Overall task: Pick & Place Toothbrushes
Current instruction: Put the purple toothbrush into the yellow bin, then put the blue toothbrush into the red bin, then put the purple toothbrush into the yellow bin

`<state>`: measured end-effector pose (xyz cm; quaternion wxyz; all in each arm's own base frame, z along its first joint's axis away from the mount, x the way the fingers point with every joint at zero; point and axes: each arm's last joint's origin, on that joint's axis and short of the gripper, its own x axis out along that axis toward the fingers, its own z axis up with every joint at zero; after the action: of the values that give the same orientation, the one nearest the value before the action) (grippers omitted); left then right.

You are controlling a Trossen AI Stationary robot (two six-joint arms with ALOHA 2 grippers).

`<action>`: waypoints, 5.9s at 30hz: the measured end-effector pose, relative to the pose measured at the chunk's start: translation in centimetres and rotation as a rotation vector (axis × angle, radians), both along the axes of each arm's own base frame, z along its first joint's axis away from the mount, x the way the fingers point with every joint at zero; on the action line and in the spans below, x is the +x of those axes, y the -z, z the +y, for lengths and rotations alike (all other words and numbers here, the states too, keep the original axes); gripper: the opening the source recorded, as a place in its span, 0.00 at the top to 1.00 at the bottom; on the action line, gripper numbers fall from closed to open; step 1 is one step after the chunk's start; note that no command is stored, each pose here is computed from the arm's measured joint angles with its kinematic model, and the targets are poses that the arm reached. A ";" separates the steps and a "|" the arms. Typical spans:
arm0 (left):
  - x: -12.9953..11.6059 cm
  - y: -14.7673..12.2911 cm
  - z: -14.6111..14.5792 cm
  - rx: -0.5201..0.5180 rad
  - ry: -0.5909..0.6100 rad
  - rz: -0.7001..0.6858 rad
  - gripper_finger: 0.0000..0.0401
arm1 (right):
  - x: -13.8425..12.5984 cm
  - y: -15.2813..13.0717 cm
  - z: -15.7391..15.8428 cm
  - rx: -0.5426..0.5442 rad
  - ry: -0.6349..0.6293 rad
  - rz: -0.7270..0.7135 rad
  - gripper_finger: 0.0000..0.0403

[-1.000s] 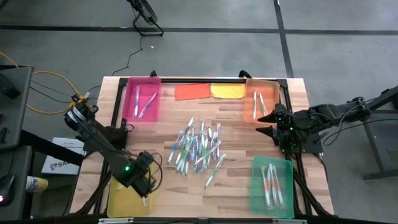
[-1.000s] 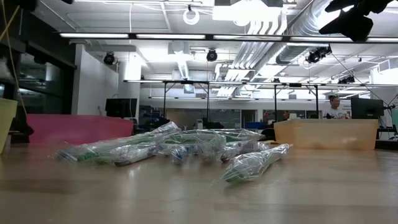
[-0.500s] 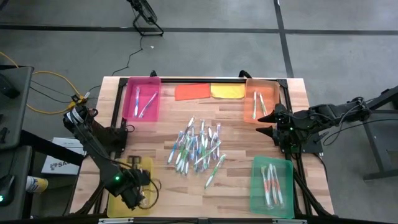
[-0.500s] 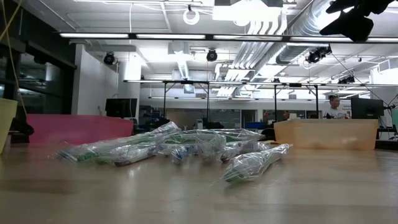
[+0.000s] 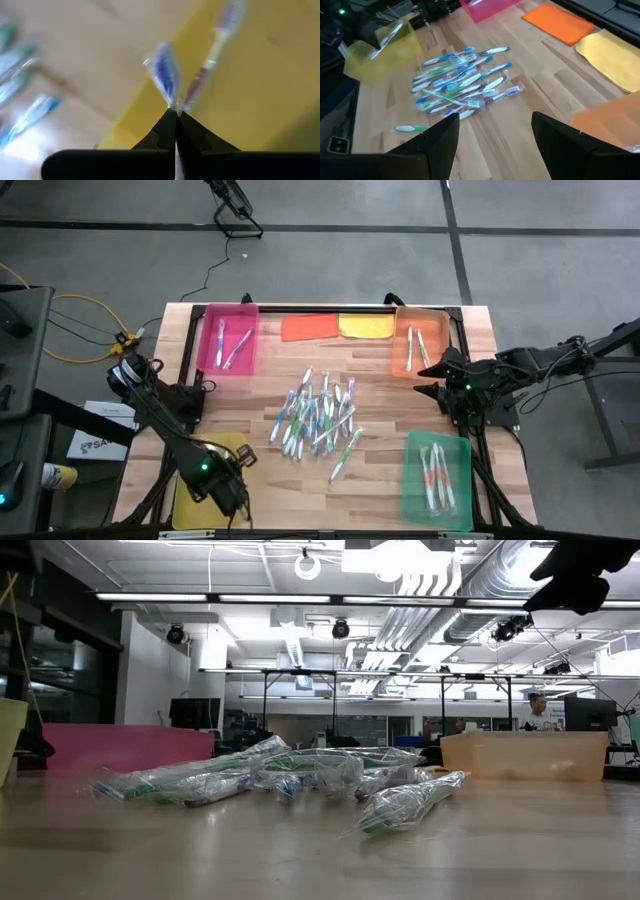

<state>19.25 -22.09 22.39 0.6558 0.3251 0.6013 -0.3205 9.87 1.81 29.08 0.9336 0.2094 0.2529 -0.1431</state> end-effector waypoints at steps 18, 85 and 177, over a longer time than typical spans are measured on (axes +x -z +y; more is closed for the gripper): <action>0.2 1.7 -0.9 -0.058 0.328 0.118 1.00 | 0.0 0.0 -0.1 0.018 0.057 -0.013 0.40; 9.9 4.8 15.2 -0.166 -1.969 -0.109 0.58 | 0.0 0.0 -0.1 -0.019 0.021 -0.002 0.40; -3.8 0.9 36.1 0.259 -2.071 -0.196 0.60 | -0.2 -0.2 -0.8 0.040 0.340 -0.109 0.40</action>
<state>15.46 14.06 21.50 0.6157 -0.2563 0.5595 0.4921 9.71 1.06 29.27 0.9039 0.2754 0.1657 -0.2824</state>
